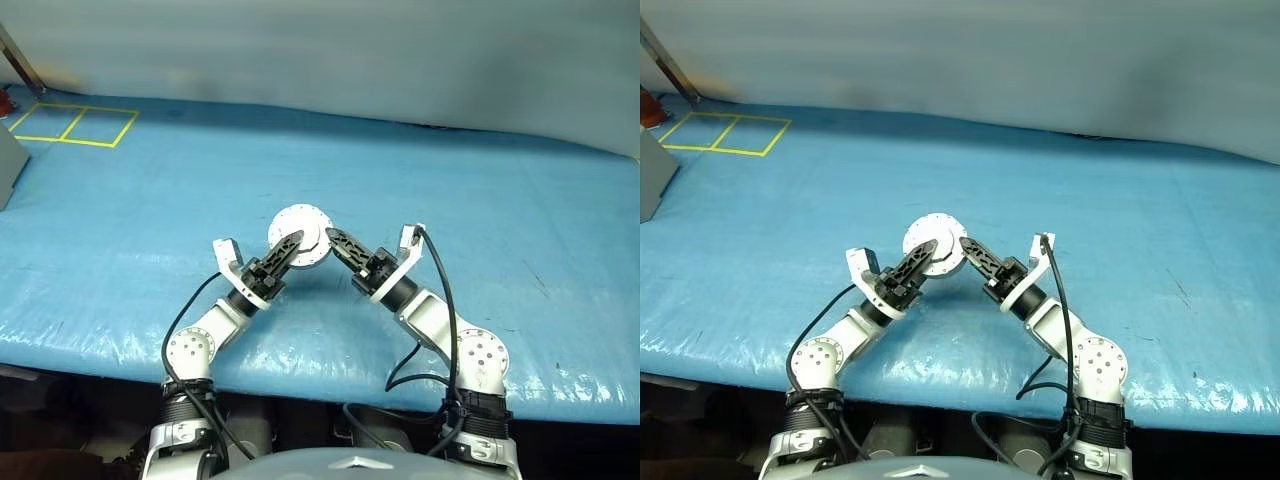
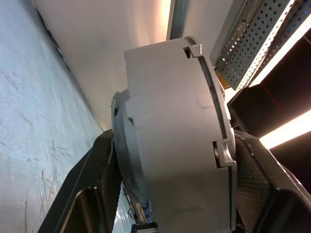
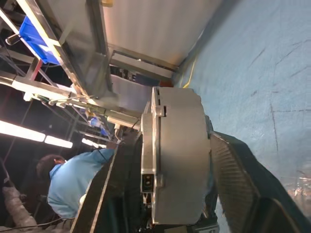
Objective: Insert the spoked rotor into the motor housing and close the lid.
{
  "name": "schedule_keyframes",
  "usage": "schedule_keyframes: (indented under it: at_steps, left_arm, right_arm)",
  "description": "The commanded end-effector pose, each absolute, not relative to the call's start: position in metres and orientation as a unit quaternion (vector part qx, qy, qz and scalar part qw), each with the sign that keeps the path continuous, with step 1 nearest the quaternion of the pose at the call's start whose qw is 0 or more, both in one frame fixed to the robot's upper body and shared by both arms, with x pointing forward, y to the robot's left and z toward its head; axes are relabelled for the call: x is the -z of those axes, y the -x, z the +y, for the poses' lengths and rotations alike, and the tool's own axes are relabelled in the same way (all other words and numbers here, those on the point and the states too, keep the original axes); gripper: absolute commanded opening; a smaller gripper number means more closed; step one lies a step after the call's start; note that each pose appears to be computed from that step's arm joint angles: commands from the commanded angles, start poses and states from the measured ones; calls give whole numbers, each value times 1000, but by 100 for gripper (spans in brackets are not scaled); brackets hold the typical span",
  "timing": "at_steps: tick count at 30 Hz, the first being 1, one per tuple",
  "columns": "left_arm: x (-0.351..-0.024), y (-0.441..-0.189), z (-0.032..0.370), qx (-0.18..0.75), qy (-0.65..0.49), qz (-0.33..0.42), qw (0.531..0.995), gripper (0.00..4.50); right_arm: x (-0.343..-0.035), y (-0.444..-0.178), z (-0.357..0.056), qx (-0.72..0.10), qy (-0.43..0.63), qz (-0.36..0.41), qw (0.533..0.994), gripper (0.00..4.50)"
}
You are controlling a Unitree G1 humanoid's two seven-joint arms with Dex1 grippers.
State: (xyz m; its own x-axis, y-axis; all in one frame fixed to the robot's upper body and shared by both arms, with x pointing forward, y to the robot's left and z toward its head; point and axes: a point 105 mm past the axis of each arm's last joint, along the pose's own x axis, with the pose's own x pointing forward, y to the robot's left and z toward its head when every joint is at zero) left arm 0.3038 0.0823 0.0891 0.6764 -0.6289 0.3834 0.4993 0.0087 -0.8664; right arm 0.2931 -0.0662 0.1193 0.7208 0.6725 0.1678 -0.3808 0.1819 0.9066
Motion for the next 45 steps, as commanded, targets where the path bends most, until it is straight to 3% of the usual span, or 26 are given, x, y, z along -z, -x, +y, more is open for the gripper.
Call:
schedule_keyframes:
  at_steps: [1,3,7,14,18,22,28,31,34,45]
  left_arm:
    - [-101,-317,93,376,571,9,730,271]
    - [-99,-325,99,348,562,-10,751,271]
    - [-91,-352,127,227,551,-51,801,271]
    - [-86,-393,172,65,533,-78,840,271]
    - [-88,-413,180,25,518,-65,852,271]
    - [-99,-424,168,60,516,-53,853,271]
    - [-89,-420,169,67,502,-24,862,271]
    - [-79,-415,182,35,492,-16,870,342]
    - [-72,-409,198,-1,475,-16,880,448]
    - [-88,-371,241,-70,342,-56,935,448]
  right_arm:
    - [-134,-298,-68,-354,-526,101,767,327]
    - [-134,-302,-71,-340,-520,92,778,386]
    - [-127,-315,-88,-281,-502,68,815,386]
    - [-126,-315,-90,-274,-484,57,829,386]
    - [-124,-315,-89,-268,-475,54,837,386]
    - [-122,-312,-85,-273,-465,54,840,386]
    - [-119,-311,-85,-270,-459,55,845,386]
    - [-118,-311,-87,-269,-457,55,846,390]
    - [-118,-312,-87,-270,-455,56,847,390]
    - [-112,-314,-82,-279,-440,72,850,390]
